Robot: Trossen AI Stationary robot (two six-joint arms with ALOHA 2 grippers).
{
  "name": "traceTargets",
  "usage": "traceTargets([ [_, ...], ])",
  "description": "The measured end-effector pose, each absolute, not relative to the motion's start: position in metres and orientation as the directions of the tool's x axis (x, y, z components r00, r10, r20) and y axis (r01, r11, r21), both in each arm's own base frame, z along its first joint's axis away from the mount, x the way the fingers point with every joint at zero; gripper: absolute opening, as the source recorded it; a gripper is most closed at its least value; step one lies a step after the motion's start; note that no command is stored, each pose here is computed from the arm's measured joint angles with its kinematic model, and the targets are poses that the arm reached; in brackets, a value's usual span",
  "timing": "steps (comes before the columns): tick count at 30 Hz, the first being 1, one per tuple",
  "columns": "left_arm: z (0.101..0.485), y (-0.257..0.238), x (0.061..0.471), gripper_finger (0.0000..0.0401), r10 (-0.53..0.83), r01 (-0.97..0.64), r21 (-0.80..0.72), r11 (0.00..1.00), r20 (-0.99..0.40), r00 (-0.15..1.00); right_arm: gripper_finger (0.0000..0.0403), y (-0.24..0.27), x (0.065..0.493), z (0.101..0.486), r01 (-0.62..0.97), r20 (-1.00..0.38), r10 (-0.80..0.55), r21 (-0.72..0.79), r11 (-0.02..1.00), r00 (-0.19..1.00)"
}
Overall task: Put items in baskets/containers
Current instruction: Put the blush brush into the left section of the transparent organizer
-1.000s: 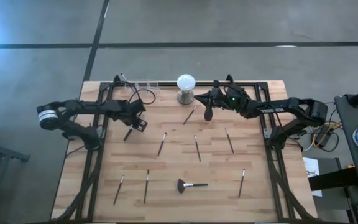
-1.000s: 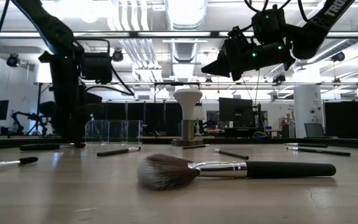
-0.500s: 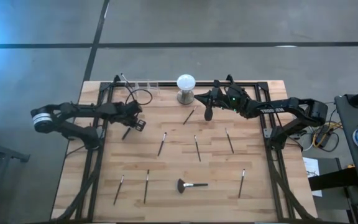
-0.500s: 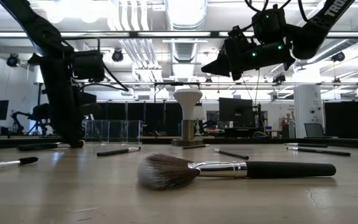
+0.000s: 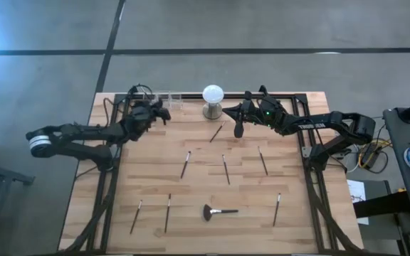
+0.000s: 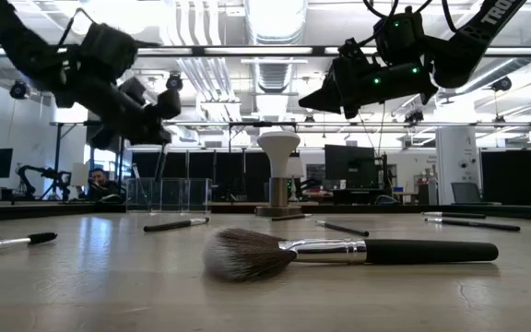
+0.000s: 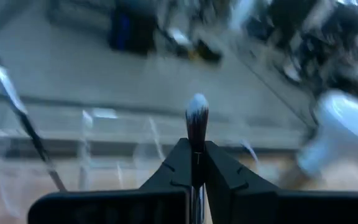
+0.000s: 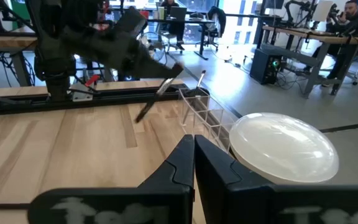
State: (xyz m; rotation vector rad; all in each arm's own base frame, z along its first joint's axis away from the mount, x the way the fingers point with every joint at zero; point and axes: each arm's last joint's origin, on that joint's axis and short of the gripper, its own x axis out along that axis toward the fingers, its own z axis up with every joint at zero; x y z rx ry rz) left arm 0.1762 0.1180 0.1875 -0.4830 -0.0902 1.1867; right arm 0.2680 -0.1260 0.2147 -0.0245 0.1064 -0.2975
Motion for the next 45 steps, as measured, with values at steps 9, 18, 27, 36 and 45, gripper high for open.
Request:
traceTargets([
  [9, 0.21, 0.151, 0.173, 0.0016, 0.973, -0.912, -0.339, 0.23, 0.059, 0.223, 0.0008, -0.127, 0.268, 0.215, 0.294, -0.098, -0.296, -0.037, 0.955, 0.95],
  [18, 0.217, 0.178, 0.152, 0.0016, 0.995, -0.95, -0.301, 0.082, 0.076, 0.062, 0.0008, -0.127, 0.268, 0.215, 0.294, -0.098, -0.296, -0.037, 0.955, 0.95],
  [27, 0.202, 0.193, 0.144, 0.0016, 1.0, -0.96, -0.281, 0.01, 0.016, 0.006, 0.0008, -0.127, 0.268, 0.215, 0.295, -0.095, -0.297, -0.037, 0.955, 0.95],
  [36, 0.184, 0.203, 0.146, 0.0016, 1.0, -0.961, -0.277, -0.019, -0.011, -0.017, 0.0008, -0.127, 0.268, 0.215, 0.294, -0.095, -0.297, -0.038, 0.955, 0.95],
  [45, 0.168, 0.209, 0.149, 0.0016, 0.999, -0.964, -0.265, -0.033, -0.046, -0.021, 0.0008, -0.127, 0.268, 0.215, 0.294, -0.096, -0.297, -0.041, 0.955, 0.95],
])
